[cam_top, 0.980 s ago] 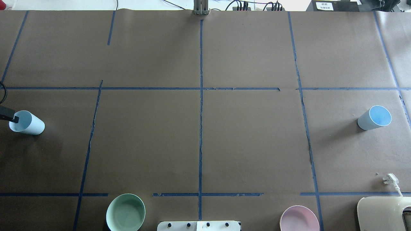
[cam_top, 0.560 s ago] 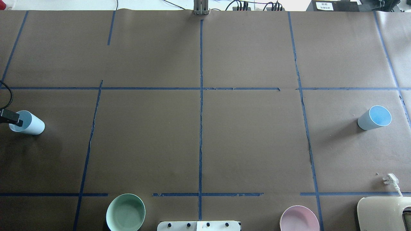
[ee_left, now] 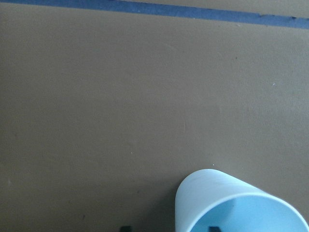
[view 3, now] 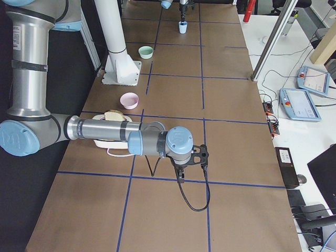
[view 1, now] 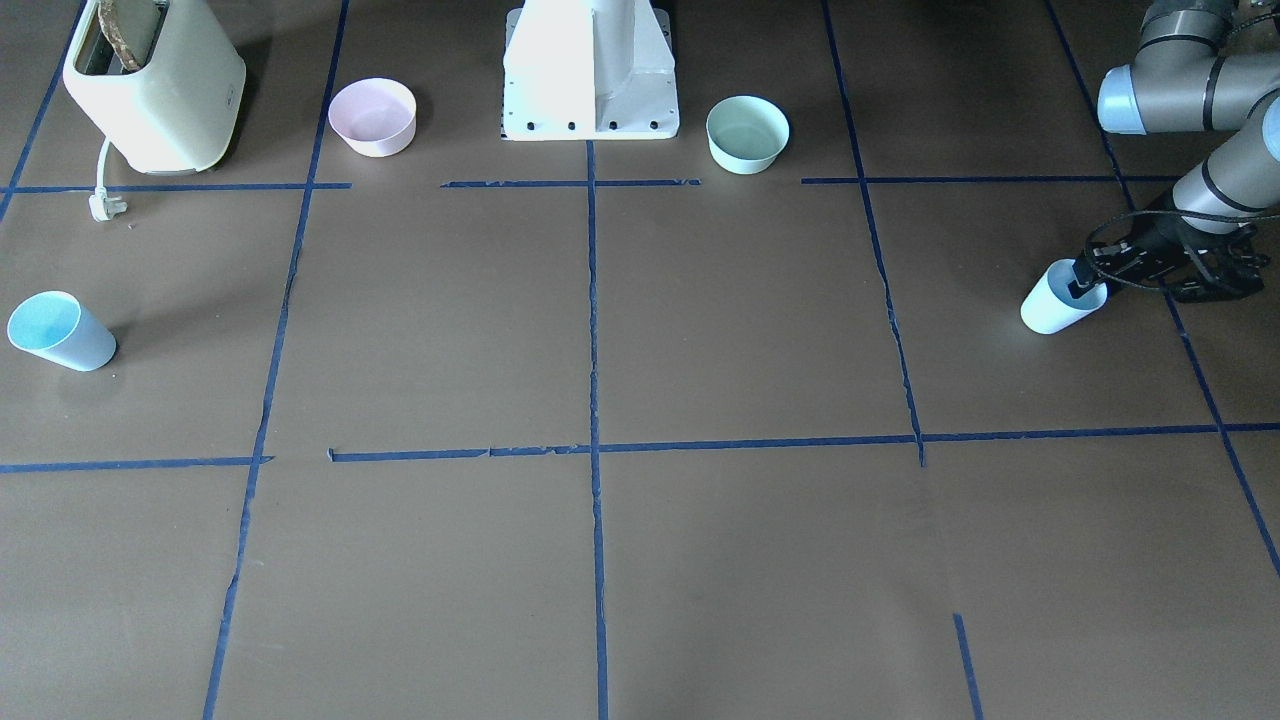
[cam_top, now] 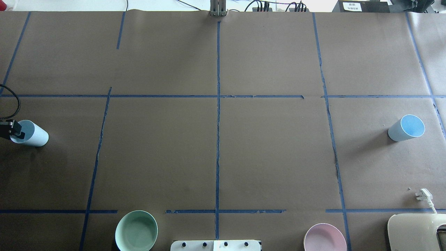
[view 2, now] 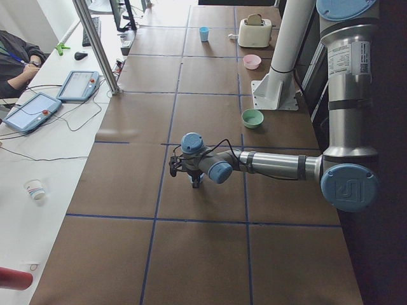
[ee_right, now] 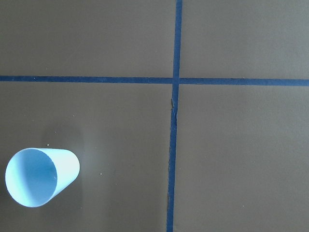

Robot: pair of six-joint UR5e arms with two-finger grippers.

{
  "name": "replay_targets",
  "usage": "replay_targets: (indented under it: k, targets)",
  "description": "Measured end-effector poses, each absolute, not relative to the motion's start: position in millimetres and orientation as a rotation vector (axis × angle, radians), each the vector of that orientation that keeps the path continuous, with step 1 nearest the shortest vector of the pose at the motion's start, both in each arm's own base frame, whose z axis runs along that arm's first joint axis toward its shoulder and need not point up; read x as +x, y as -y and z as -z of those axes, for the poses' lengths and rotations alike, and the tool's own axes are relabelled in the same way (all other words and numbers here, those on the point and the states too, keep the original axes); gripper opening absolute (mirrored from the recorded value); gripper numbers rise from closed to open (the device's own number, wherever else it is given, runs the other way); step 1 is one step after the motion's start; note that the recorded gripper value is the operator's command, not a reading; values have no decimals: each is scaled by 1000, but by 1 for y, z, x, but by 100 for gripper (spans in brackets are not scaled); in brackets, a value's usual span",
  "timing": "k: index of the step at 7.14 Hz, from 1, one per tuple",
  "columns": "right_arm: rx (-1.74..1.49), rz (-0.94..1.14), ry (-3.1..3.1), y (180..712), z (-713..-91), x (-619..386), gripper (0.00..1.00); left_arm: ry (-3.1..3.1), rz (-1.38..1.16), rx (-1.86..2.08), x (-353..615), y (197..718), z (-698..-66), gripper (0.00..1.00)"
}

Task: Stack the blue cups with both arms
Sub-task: 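Lower the left gripper onto the light blue cup and close it, then carry the light blue cup with the left gripper to the table center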

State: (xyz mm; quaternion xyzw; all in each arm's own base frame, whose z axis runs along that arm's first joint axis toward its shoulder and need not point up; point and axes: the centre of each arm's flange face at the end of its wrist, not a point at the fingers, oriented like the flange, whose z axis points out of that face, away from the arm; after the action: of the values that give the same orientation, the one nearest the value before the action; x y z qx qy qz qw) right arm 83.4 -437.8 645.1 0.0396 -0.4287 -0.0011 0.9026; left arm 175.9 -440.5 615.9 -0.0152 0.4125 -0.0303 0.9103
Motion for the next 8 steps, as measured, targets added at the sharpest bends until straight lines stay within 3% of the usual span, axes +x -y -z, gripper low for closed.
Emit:
replay_targets:
  k: [4, 8]
  targets:
    - [88, 3, 888, 439, -641, 83, 100, -881, 84, -35, 177, 444, -562, 0]
    - [101, 8, 890, 443, -634, 83, 100, -861, 156, -135, 243, 495, -326, 0]
